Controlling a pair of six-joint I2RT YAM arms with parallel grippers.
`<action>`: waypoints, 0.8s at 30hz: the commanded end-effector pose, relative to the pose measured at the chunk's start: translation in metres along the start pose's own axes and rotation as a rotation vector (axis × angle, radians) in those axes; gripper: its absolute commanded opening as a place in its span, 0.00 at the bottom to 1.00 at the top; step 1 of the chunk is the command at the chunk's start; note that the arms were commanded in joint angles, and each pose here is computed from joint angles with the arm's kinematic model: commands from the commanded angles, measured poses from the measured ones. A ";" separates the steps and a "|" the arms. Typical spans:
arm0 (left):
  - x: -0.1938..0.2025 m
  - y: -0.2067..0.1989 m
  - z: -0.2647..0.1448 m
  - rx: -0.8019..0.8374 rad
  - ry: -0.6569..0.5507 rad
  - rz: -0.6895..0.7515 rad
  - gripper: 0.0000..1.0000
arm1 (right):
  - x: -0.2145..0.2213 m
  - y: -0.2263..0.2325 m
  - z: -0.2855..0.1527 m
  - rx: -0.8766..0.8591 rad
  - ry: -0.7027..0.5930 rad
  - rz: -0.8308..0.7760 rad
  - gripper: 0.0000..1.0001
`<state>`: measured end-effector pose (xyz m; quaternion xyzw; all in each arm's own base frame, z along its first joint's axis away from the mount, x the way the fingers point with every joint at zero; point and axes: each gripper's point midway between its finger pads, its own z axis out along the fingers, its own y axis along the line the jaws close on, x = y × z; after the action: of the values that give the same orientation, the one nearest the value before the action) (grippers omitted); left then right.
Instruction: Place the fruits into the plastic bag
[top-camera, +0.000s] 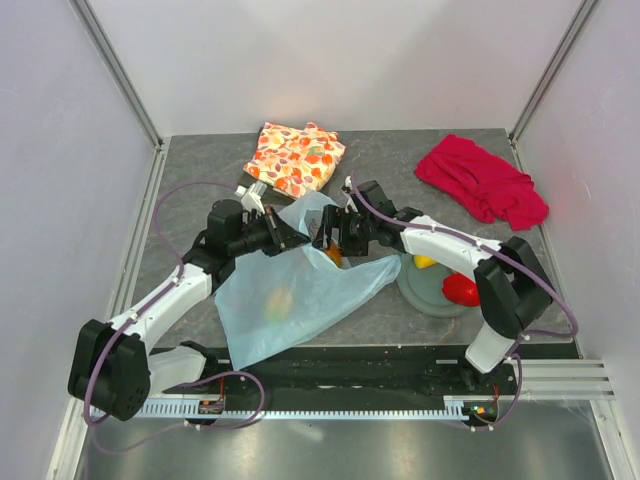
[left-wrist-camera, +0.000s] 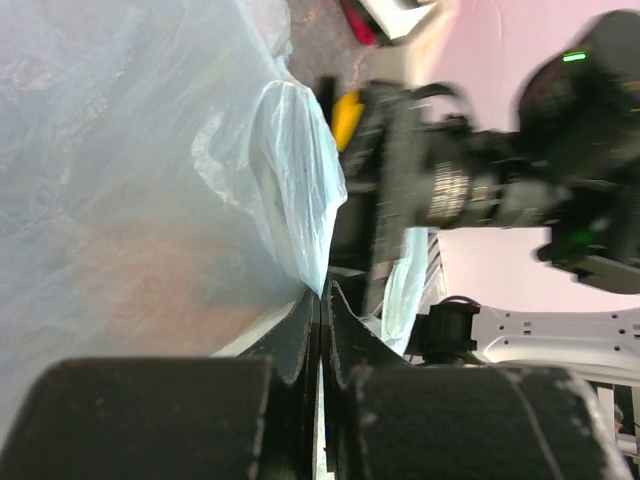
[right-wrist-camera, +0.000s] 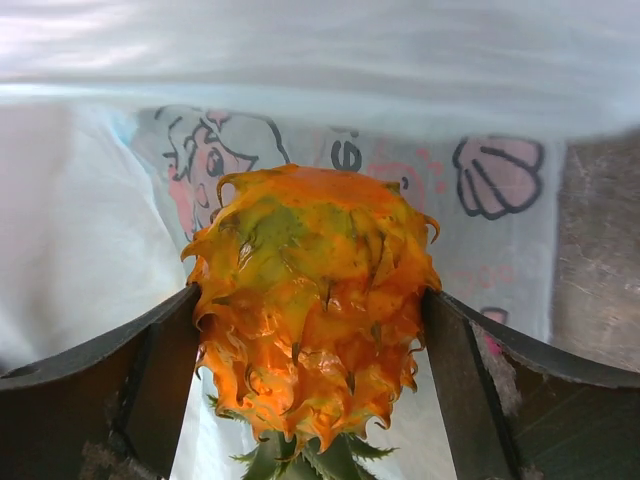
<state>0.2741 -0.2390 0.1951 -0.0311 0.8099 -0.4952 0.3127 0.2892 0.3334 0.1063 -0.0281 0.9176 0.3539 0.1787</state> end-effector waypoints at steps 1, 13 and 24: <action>0.002 0.012 -0.003 -0.040 -0.017 -0.009 0.02 | -0.013 0.008 -0.028 0.001 -0.071 -0.055 0.96; 0.011 0.030 -0.001 -0.101 0.016 -0.040 0.02 | -0.039 -0.007 -0.098 0.080 -0.278 -0.061 0.98; 0.017 0.040 -0.005 -0.148 0.034 -0.026 0.02 | -0.038 -0.042 -0.109 0.221 -0.241 0.035 0.97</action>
<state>0.2676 -0.2296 0.1630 -0.0607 0.8398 -0.4621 0.2782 0.3015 0.2467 0.1732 0.0248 0.9048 0.2988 0.3023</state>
